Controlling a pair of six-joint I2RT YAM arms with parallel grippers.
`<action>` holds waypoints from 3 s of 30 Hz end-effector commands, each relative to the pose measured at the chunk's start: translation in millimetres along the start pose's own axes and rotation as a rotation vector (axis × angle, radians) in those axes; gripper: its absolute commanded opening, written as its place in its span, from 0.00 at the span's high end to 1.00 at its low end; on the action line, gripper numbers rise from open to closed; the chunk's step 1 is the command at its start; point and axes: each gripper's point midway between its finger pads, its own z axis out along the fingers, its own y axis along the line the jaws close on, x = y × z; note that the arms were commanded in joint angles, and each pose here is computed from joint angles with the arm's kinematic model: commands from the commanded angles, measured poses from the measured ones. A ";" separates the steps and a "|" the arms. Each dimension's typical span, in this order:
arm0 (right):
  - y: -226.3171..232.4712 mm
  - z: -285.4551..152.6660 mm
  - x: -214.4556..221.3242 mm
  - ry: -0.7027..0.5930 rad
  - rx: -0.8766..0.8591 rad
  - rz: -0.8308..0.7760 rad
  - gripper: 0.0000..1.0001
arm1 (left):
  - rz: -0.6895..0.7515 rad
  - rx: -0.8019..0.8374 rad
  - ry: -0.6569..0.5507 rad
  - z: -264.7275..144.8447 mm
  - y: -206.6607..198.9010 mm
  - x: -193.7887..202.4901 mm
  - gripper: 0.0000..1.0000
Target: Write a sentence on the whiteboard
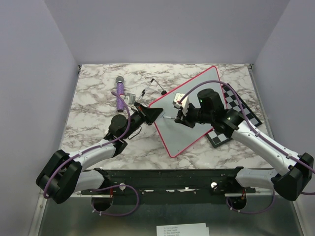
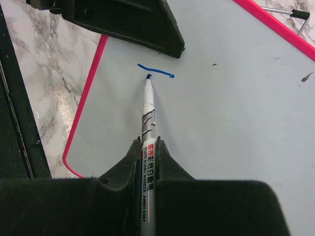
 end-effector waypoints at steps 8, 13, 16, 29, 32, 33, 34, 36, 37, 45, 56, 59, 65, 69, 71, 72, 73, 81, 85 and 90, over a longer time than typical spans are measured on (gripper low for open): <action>22.5 -11.9 36.3 0.075 -0.061 -0.015 1.00 | 0.036 0.108 -0.123 3.8 -34.8 -38.2 1.00; 31.7 -14.2 47.9 0.097 -0.091 -0.010 0.99 | 0.039 0.108 -0.126 3.4 -35.3 -39.2 1.00; 30.4 -17.5 36.9 0.065 -0.087 -0.019 0.99 | 0.040 0.106 -0.124 3.6 -34.2 -38.2 1.00; 7.0 -19.5 -6.4 -0.019 -0.015 -0.041 1.00 | 0.031 0.114 -0.127 3.2 -36.1 -38.9 1.00; 3.7 -15.7 -11.8 -0.028 -0.013 -0.034 1.00 | 0.029 0.113 -0.125 3.6 -35.0 -37.8 1.00; 1.7 -15.7 -16.6 -0.035 -0.010 -0.034 0.99 | 0.027 0.111 -0.123 3.4 -34.1 -36.6 1.00; 0.9 -13.7 -17.8 -0.035 -0.013 -0.032 0.99 | 0.026 0.114 -0.124 3.7 -34.8 -37.0 1.00; 0.9 -12.4 -22.0 -0.044 -0.021 -0.028 1.00 | 0.024 0.114 -0.123 3.6 -34.3 -36.4 1.00; 1.1 -11.6 -23.1 -0.045 -0.024 -0.027 1.00 | 0.025 0.117 -0.126 3.6 -35.4 -37.6 1.00; -4.4 -4.7 -24.4 -0.037 -0.016 -0.014 1.00 | 0.020 0.116 -0.127 3.4 -34.9 -37.1 1.00; -4.6 -0.1 -8.8 0.003 -0.005 -0.004 0.99 | 0.000 0.116 -0.146 0.6 -36.6 -41.2 1.00; -3.2 -0.4 -3.8 0.010 -0.003 -0.002 1.00 | -0.005 0.111 -0.154 -0.1 -36.1 -42.6 1.00; -0.8 -0.1 7.8 0.031 0.002 0.004 1.00 | -0.013 0.102 -0.172 -1.5 -35.4 -46.3 1.00; 2.6 -1.3 15.3 0.042 -0.002 0.002 0.99 | -0.013 0.098 -0.177 -2.5 -35.2 -47.4 1.00; 3.7 -2.6 17.4 0.046 -0.001 0.002 1.00 | -0.014 0.095 -0.176 -2.6 -34.3 -46.8 1.00; 4.6 -2.5 21.1 0.054 -0.004 0.004 1.00 | -0.011 0.096 -0.179 -2.3 -34.7 -48.2 1.00; 6.0 -3.1 22.4 0.056 -0.006 0.003 1.00 | -0.012 0.093 -0.178 -2.4 -33.8 -47.7 1.00; 16.8 -3.4 39.6 0.094 -0.043 0.010 0.99 | -0.010 0.090 -0.185 -3.4 -34.2 -49.4 1.00; 21.6 -4.1 46.5 0.110 -0.059 0.016 1.00 | -0.008 0.084 -0.187 -4.1 -32.9 -49.5 1.00; 22.2 -4.8 46.0 0.108 -0.060 0.020 1.00 | -0.008 0.083 -0.184 -3.8 -32.0 -48.7 1.00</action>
